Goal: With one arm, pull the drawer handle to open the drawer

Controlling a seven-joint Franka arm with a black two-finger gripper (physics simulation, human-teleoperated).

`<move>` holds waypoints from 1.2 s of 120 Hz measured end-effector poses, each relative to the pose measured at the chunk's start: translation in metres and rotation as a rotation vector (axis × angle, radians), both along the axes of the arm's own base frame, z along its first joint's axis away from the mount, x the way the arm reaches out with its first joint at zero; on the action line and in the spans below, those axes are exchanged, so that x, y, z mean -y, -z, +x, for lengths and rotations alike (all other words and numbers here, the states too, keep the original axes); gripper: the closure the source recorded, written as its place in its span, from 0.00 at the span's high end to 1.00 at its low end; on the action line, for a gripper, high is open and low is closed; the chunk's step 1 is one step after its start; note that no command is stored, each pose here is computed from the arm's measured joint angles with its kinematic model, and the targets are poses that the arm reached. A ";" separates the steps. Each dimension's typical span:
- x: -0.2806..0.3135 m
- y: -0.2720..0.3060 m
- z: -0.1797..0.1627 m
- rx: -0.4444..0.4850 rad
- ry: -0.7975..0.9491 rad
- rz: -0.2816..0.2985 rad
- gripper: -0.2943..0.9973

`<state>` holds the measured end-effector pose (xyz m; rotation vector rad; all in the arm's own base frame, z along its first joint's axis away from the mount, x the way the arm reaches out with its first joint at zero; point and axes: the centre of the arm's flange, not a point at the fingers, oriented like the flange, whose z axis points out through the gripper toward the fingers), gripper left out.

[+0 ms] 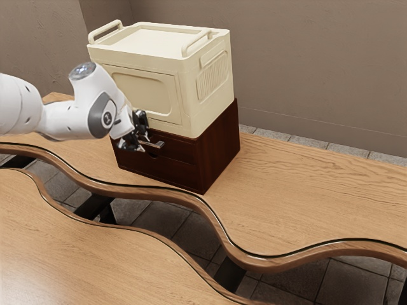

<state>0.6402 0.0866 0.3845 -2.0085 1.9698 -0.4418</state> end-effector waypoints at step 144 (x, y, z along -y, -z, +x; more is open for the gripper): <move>0.002 0.003 -0.054 -0.051 -0.011 -0.044 0.25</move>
